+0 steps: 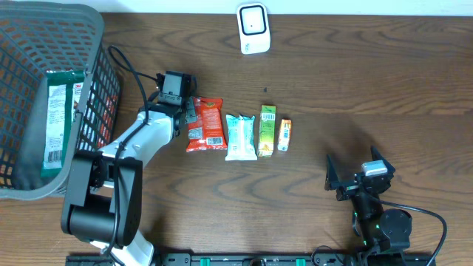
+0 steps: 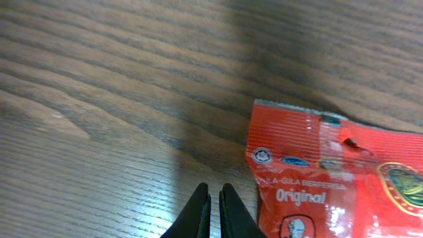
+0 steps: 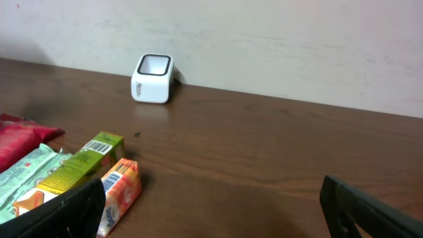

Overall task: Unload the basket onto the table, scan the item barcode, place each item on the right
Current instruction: 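Push the red bag with the left gripper to straighten it, then move the left gripper back into the basket for another item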

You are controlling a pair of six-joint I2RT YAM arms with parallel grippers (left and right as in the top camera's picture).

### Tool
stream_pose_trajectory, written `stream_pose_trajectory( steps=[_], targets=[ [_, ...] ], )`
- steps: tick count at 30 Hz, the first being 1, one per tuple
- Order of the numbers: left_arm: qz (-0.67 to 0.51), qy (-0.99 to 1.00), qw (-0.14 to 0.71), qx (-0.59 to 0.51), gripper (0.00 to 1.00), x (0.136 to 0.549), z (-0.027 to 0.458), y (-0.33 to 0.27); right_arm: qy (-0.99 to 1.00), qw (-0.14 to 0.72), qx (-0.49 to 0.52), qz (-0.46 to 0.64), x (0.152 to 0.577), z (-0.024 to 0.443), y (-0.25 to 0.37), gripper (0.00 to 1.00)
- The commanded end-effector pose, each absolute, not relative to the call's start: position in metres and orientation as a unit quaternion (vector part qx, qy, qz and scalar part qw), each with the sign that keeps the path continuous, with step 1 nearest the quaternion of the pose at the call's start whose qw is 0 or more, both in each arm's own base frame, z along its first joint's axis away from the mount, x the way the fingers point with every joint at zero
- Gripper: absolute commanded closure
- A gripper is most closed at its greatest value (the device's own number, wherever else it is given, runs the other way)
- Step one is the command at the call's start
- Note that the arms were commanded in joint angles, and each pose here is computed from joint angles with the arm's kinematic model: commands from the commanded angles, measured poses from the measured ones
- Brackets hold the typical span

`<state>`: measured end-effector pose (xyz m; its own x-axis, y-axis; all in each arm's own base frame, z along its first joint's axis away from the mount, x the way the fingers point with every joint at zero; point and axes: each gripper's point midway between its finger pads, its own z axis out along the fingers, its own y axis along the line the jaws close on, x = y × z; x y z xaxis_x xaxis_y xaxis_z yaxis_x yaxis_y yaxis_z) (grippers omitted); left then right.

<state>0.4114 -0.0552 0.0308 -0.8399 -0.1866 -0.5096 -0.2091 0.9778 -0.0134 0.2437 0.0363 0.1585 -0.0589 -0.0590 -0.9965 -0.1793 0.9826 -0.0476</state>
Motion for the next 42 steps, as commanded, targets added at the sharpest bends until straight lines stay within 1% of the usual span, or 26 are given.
stream_pose_trajectory(
  steps=[1, 10, 16, 19, 23, 24, 26, 30, 31, 33, 34, 36, 37, 40, 42],
  targets=[
    [-0.016, 0.967, 0.242, -0.077, 0.91, 0.409, 0.02, -0.07, 0.727, 0.681, -0.074, 0.045, 0.244, 0.158, 0.034, 0.01],
    [-0.048, 0.972, 0.22, -0.069, 0.91, 0.403, 0.01, -0.083, 0.727, 0.681, -0.074, 0.045, 0.244, 0.158, 0.034, 0.01],
    [-0.109, 0.972, 0.202, -0.054, 0.91, 0.398, 0.011, -0.104, 0.727, 0.681, -0.074, 0.045, 0.244, 0.158, 0.034, 0.01],
    [-0.14, 0.97, 0.194, -0.052, 0.91, 0.396, 0.013, -0.115, 0.727, 0.681, -0.074, 0.045, 0.244, 0.158, 0.034, 0.01],
    [-0.146, 0.965, 0.212, -0.05, 0.91, 0.4, 0.03, -0.116, 0.727, 0.681, -0.074, 0.045, 0.244, 0.158, 0.034, 0.01],
    [-0.149, 0.962, 0.223, -0.049, 0.88, 0.403, 0.039, -0.117, 0.727, 0.681, -0.074, 0.045, 0.244, 0.158, 0.034, 0.01],
    [-0.153, 0.956, 0.245, -0.048, 0.86, 0.409, 0.064, -0.117, 0.727, 0.681, -0.074, 0.045, 0.244, 0.158, 0.034, 0.01],
    [-0.157, 0.94, 0.298, -0.053, 0.83, 0.422, 0.138, -0.109, 0.727, 0.681, -0.074, 0.045, 0.244, 0.158, 0.034, 0.01],
    [-0.15, 0.937, 0.31, -0.06, 0.77, 0.424, 0.161, -0.102, 0.727, 0.681, -0.074, 0.045, 0.244, 0.158, 0.034, 0.01],
    [-0.129, 0.932, 0.329, -0.077, 0.71, 0.426, 0.204, -0.084, 0.727, 0.681, -0.074, 0.045, 0.244, 0.158, 0.034, 0.01],
    [-0.116, 0.93, 0.338, -0.083, 0.66, 0.426, 0.224, -0.075, 0.727, 0.681, -0.074, 0.045, 0.244, 0.158, 0.034, 0.01],
    [-0.084, 0.925, 0.357, -0.099, 0.51, 0.425, 0.27, -0.048, 0.727, 0.681, -0.074, 0.045, 0.244, 0.158, 0.034, 0.01],
    [-0.068, 0.921, 0.366, -0.113, 0.45, 0.423, 0.288, -0.033, 0.727, 0.681, -0.074, 0.045, 0.244, 0.158, 0.034, 0.01],
    [-0.021, 0.902, 0.401, -0.161, 0.39, 0.414, 0.341, 0.017, 0.727, 0.681, -0.074, 0.045, 0.244, 0.158, 0.034, 0.01],
    [0.005, 0.886, 0.418, -0.2, 0.36, 0.406, 0.364, 0.053, 0.727, 0.681, -0.074, 0.045, 0.244, 0.158, 0.034, 0.01]
  ],
)
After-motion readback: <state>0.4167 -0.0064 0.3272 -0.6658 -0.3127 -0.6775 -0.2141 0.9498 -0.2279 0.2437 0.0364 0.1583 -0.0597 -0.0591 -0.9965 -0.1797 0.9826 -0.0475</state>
